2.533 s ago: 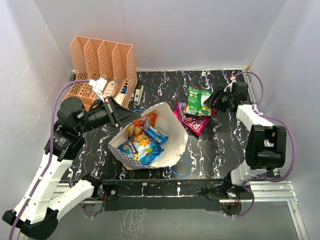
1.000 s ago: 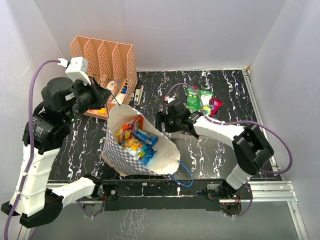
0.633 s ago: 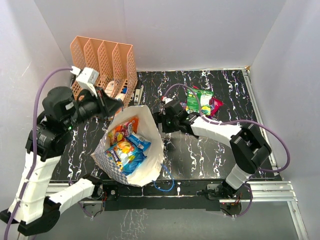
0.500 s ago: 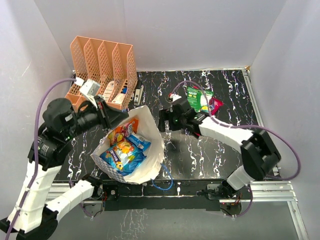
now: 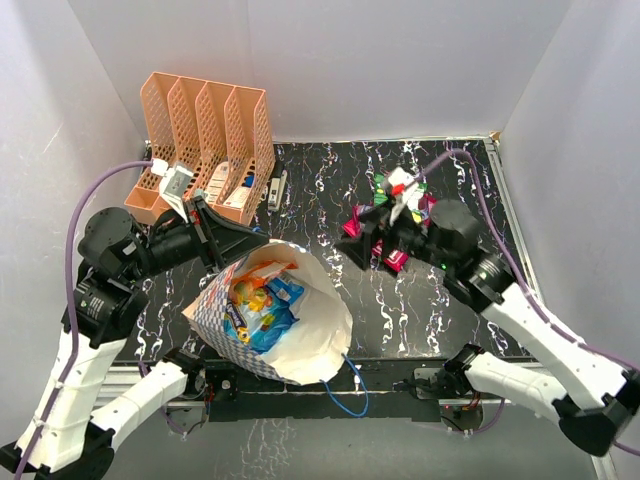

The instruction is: Take the snacks out of the paper bag

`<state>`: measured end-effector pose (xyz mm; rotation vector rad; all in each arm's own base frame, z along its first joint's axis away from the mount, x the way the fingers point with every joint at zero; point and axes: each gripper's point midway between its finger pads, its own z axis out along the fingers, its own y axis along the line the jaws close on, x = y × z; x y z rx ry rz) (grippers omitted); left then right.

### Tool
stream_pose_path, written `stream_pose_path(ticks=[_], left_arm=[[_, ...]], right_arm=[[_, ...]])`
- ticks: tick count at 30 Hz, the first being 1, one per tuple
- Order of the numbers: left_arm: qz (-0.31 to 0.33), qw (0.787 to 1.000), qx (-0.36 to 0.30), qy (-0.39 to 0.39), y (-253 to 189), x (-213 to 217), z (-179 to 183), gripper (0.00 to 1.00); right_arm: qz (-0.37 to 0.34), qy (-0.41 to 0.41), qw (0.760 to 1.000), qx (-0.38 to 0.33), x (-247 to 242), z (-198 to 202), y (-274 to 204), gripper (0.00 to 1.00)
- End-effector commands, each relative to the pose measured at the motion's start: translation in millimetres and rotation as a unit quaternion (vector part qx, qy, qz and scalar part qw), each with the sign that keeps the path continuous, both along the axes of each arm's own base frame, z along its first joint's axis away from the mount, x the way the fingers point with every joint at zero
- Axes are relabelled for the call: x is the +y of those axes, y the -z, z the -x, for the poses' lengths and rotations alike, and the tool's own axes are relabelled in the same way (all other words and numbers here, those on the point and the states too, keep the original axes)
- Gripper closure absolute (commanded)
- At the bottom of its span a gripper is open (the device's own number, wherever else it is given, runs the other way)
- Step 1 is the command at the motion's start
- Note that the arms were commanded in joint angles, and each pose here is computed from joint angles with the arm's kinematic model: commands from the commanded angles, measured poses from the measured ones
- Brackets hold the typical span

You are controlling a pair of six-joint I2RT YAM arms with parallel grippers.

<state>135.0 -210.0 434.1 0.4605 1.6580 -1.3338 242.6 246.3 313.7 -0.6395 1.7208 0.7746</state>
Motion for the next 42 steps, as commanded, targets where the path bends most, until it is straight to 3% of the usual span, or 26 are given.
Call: stream_pose_path(ticks=[1,5,11,14,24,34,42], left_arm=[[0.028,0.999,-0.038,0.025,-25,-3,9,1.0],[0.025,0.999,-0.036,0.022,-24,-3,8,1.0],[0.018,0.999,-0.038,0.011,-24,-1,5,1.0],[0.015,0.999,-0.034,0.012,-23,-2,2,1.0],[0.019,0.999,-0.036,0.017,-27,-2,6,1.0],[0.032,0.998,-0.039,0.027,-34,-2,12,1.0],[0.041,0.998,-0.04,0.03,-34,-2,15,1.0]], right_arm=[[-0.036,-0.219,0.957,-0.185,25,72,-37,0.15],[-0.018,-0.343,0.895,-0.286,30,120,-28,0.17],[0.096,-0.362,0.868,-0.325,81,136,5,0.2],[0.168,-0.372,0.833,-0.374,110,149,23,0.2],[0.306,-0.324,0.765,-0.465,162,92,80,0.23],[0.321,-0.283,0.776,-0.464,195,43,95,0.22],[0.311,-0.279,0.79,-0.449,211,26,113,0.22]])
